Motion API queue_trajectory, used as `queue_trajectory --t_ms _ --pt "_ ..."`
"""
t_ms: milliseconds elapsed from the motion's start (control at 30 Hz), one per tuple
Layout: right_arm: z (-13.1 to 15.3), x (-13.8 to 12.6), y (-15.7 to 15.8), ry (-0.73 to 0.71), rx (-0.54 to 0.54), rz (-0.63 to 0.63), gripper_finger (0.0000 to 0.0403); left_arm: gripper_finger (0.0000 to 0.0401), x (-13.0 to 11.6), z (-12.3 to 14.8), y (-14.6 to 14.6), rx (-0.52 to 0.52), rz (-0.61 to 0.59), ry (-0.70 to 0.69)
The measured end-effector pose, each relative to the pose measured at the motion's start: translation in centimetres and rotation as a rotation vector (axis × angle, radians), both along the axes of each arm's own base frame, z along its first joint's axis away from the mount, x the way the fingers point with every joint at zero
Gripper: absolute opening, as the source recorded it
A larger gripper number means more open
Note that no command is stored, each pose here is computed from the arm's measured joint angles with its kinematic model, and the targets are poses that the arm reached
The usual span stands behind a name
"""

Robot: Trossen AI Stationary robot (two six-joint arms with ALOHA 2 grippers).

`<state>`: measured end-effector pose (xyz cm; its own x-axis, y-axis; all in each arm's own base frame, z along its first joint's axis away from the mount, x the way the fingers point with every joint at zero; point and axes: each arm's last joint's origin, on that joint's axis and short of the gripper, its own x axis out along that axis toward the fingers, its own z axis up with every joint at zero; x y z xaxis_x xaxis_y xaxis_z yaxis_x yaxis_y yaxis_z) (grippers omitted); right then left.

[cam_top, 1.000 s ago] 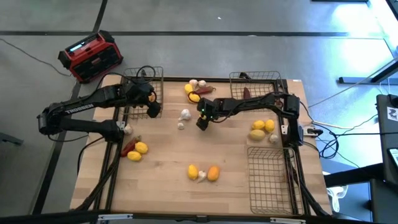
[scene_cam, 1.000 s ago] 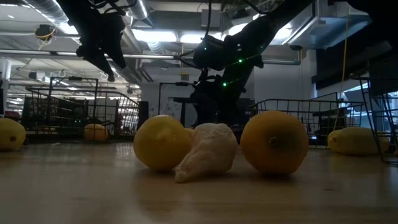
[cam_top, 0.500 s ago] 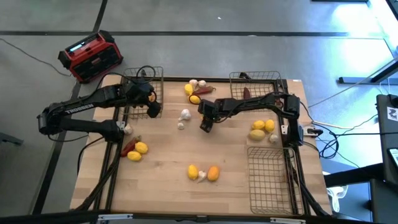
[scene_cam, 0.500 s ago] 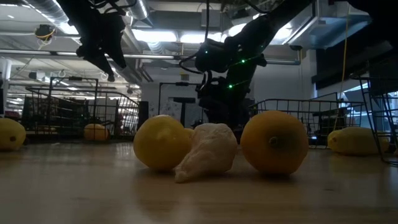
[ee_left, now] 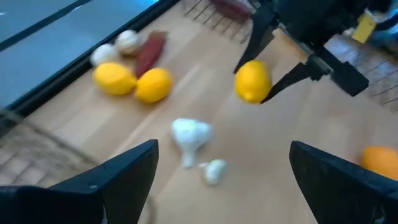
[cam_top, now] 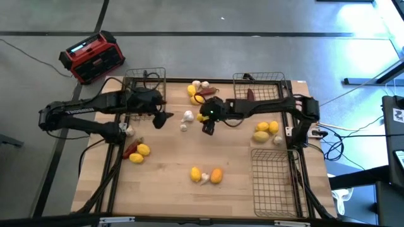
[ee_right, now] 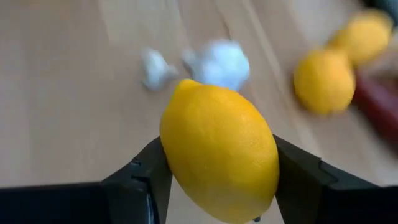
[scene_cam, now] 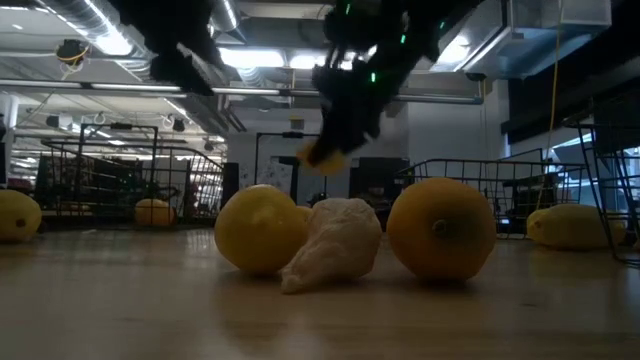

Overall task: Sort produce into baskets
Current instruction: Put the yellow lemon into the top left wire basket

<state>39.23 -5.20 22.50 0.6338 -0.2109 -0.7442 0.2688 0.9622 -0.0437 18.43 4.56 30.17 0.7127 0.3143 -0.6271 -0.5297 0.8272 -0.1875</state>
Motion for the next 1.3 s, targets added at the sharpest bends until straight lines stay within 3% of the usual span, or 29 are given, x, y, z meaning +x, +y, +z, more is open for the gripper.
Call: queue_trajectory --t_ms 300,500,800,1167,1300 --pt "3.6 0.7 3.7 -0.183 -0.314 0.061 0.0204 0.0356 2.1 0.3 -1.6 -0.101 -0.009 -0.143" --pt "4.6 1.2 4.7 -0.249 -0.442 0.052 0.0205 0.0356 4.3 -0.3 -2.6 -0.155 -0.022 -0.187" --pt "5.1 1.4 6.1 -0.285 -0.512 0.110 0.0206 0.0356 6.9 -1.7 -2.8 -0.128 0.013 -0.206" --pt "5.1 1.4 6.8 -0.292 -0.513 0.128 0.0206 0.0355 7.7 -1.4 -2.8 -0.090 0.019 -0.274" --pt "5.2 1.5 6.8 -0.308 -0.509 0.128 0.0207 0.0325 7.8 -1.4 -2.8 -0.097 0.008 -0.273"
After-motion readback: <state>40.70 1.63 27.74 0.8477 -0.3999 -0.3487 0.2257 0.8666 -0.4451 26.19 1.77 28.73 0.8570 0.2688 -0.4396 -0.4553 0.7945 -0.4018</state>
